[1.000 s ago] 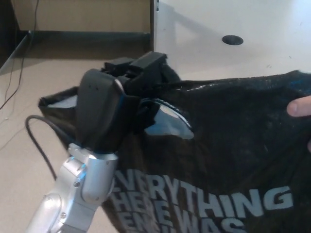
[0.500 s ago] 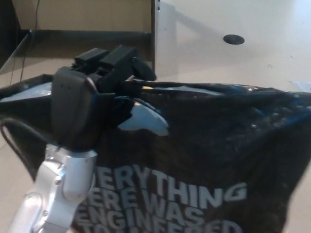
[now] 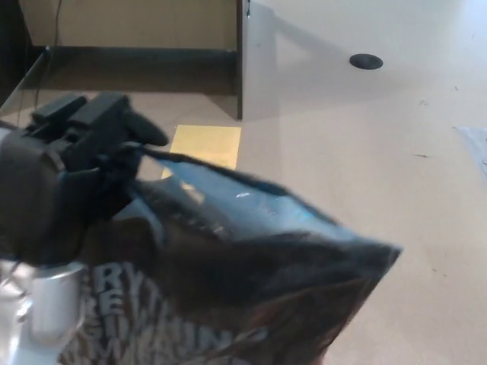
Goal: A person is holding a plastic bag and the robot extends its left hand to grab the bag by hooking its thumb into the holes at the top and brings its hand down by its side. Then it extends its arm again to hand the plastic bag back to the person.
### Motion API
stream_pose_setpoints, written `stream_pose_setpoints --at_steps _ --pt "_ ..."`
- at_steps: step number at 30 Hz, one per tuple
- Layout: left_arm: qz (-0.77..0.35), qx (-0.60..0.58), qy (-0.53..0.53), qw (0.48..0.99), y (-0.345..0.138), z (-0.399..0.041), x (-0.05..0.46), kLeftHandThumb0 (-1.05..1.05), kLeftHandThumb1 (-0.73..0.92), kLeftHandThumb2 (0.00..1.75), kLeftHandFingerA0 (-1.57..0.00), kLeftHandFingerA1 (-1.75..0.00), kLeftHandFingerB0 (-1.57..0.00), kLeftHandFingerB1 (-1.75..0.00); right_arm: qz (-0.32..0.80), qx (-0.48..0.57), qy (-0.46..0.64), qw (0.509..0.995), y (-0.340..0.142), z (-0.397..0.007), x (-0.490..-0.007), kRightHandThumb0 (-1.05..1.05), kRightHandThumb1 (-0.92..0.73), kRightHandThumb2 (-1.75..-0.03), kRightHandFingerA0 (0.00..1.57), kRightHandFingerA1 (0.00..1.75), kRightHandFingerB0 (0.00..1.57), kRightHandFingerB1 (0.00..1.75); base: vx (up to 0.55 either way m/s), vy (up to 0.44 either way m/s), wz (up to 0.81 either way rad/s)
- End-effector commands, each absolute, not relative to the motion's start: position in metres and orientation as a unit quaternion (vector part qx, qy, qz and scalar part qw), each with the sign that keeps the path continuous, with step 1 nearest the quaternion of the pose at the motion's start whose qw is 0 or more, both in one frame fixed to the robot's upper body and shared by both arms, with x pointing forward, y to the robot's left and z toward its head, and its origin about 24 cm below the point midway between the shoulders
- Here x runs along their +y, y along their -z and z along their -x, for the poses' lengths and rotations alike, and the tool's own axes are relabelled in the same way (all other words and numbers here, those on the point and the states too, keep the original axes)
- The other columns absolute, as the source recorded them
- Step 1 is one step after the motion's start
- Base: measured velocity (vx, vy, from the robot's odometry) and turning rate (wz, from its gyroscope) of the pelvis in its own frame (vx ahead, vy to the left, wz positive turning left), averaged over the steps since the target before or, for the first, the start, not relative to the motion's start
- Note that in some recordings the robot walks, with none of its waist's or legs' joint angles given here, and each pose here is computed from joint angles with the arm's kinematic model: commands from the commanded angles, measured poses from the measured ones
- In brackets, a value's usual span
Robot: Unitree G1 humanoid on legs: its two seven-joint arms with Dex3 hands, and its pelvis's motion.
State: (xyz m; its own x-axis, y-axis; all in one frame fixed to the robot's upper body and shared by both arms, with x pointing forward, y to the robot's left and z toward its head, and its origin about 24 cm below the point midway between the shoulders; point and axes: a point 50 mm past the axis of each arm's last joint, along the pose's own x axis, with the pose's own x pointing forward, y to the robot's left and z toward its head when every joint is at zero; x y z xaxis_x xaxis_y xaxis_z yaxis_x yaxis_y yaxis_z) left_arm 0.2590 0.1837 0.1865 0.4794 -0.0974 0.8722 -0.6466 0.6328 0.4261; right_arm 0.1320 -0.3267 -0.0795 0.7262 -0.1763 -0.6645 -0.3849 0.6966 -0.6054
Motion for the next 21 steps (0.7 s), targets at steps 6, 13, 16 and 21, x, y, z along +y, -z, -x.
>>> stream_pose_setpoints --at_steps 6,13,16,21 --pt "-0.381 -0.477 -0.203 0.766 -0.167 -0.241 0.221 0.03 0.59 0.99 -0.97 -1.65 -0.84 -1.19 0.387 0.374 -0.055 0.841 0.079 -0.13 -0.331 -0.36 -0.72 -0.62 0.71 0.43 0.34 0.32 0.0 0.0 0.0" --pt "-0.414 -0.415 -0.227 0.778 -0.129 -0.229 0.254 0.14 0.5 1.05 -1.25 -1.36 -0.93 -1.12 0.388 0.378 -0.06 0.839 0.081 -0.129 -0.331 -0.47 -0.62 -0.8 0.64 0.54 0.29 0.42 0.0 0.0 0.0" --pt "-0.434 -0.386 -0.227 0.782 -0.115 -0.224 0.266 0.1 0.52 1.05 -1.25 -1.34 -0.92 -1.07 0.388 0.379 -0.06 0.838 0.082 -0.129 -0.33 -0.39 -0.73 -0.62 0.74 0.44 0.32 0.31 0.0 0.0 0.0" --pt "-0.437 -0.337 -0.213 0.806 -0.089 -0.214 0.278 0.07 0.65 0.88 -0.97 -1.64 -0.85 -1.23 0.389 0.379 -0.062 0.838 0.082 -0.129 -0.33 -0.38 -0.74 -0.61 0.75 0.45 0.33 0.31 0.0 0.0 0.0"
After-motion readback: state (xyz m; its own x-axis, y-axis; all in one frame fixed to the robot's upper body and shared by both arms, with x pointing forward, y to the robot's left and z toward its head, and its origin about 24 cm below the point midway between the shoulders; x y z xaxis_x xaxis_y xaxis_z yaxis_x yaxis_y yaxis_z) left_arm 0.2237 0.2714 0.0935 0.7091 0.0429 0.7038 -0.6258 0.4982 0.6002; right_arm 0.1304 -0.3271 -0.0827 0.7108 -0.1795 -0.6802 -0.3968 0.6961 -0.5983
